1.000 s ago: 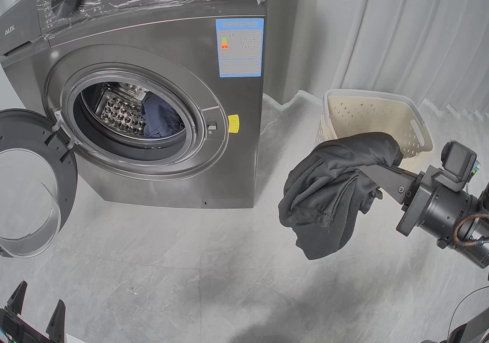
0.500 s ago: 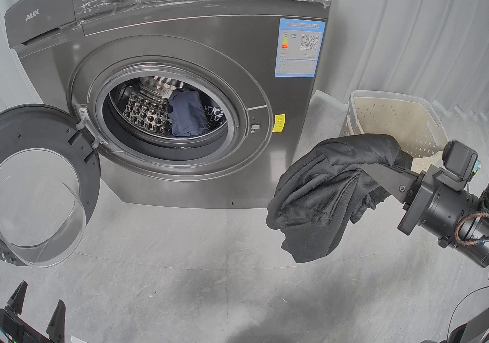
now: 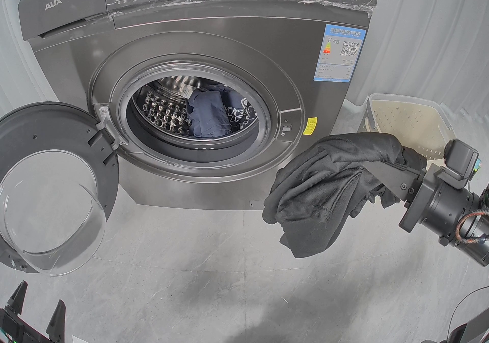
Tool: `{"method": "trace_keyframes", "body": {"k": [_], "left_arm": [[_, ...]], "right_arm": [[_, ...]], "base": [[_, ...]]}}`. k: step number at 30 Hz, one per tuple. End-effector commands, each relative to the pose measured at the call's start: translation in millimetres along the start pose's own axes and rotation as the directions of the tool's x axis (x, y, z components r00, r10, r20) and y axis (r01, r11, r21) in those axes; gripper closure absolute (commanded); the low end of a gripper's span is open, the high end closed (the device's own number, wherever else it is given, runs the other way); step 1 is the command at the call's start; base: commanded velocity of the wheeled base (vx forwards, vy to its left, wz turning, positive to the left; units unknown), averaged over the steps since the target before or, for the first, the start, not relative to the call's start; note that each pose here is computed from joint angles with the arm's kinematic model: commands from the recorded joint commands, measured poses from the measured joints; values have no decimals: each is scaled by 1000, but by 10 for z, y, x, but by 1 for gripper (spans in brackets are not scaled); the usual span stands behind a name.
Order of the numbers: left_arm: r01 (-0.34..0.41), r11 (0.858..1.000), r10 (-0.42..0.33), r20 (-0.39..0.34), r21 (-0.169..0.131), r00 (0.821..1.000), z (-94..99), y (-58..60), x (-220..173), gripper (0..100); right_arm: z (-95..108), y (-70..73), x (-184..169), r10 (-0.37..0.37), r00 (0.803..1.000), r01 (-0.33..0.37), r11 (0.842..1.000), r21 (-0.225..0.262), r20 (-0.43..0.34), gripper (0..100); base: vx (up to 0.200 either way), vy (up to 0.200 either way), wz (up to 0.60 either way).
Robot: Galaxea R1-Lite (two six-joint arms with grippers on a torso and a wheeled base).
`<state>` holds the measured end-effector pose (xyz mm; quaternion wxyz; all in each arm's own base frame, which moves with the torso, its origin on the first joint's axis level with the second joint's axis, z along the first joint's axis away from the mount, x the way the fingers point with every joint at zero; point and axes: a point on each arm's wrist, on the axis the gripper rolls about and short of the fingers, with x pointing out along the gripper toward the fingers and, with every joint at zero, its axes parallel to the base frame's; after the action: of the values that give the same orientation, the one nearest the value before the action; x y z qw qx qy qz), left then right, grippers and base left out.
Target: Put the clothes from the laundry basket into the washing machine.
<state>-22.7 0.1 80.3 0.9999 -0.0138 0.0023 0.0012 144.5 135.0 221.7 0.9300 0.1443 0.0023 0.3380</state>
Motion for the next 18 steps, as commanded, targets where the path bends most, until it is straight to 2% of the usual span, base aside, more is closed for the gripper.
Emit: {"method": "trace_keyframes", "body": {"k": [1,3,12,18], "left_arm": [[1,1000,-1,0,0,1000,-43,1,-1,0],[-1,1000,1,0,0,1000,-43,2,-1,0],[-1,1000,1,0,0,1000,-43,1,-1,0],[-2,1000,2,0,0,1000,-43,1,-1,0]], "right_arm": [[10,1,-3,1,1000,-1,1000,0,5,100],[2,-1,-6,0,1000,0,1000,1,2,100],[3,-4,-6,-2,1000,2,1000,1,2,100],[5,-6,-1,-3,1000,3,1000,2,2,100]], "base": [[-200,0,0],[-200,0,0],[0,0,0],[0,200,0]]}}
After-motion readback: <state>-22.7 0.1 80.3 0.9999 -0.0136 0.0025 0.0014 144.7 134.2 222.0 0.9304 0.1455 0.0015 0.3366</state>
